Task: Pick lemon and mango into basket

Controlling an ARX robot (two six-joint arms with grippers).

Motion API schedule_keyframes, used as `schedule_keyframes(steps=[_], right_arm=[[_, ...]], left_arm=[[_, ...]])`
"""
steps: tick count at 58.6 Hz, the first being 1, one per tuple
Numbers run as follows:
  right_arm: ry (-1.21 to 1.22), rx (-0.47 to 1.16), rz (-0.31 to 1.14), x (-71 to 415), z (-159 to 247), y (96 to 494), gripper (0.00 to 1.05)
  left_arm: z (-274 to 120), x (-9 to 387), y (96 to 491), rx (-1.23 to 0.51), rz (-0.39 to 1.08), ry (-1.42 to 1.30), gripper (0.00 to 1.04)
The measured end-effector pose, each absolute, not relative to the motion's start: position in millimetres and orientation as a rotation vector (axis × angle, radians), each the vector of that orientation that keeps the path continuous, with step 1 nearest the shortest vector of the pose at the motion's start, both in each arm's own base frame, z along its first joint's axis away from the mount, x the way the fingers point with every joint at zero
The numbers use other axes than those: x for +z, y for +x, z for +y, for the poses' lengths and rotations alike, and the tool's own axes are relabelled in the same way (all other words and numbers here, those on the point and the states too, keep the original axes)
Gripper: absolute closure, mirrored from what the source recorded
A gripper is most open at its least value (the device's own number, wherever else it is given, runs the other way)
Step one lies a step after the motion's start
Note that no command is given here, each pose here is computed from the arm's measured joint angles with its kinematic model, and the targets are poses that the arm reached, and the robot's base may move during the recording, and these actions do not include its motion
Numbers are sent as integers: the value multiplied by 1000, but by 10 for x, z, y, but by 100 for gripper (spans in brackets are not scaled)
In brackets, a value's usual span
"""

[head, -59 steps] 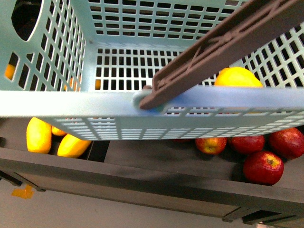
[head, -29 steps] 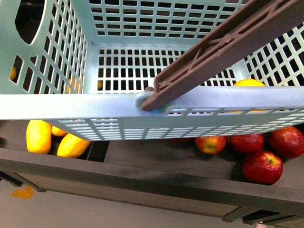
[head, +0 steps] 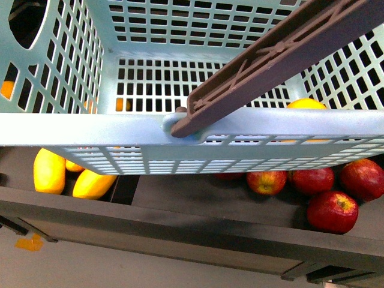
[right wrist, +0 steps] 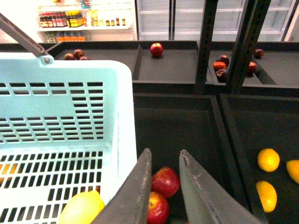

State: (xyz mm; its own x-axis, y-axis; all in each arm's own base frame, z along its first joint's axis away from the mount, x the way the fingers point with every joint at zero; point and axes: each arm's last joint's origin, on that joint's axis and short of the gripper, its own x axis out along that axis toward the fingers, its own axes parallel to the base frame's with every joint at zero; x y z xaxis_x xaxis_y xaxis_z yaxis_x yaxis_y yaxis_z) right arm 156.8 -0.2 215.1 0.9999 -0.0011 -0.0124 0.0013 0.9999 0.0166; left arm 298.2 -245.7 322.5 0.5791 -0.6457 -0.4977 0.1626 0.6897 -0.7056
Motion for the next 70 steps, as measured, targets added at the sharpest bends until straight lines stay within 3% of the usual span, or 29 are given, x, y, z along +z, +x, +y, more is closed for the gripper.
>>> schedule_keyframes(steps=[6,14,49,70], right_arm=[[10,-1,9,2077,-1,1506,102],[4,-1,7,1984,-1,1431,102],[4,-2,2,1971,-2,1411,7],[4,-5,2,1970,-2,1410,9]], left_arm=[[-2458,3225,2982,-516,826,-657,99],[-2458,3225,2981,-517,826,-658,99],[-2457,3225,2982,-515,825,-657,99],[-2492,3216,2960,-530,844,-669,99]])
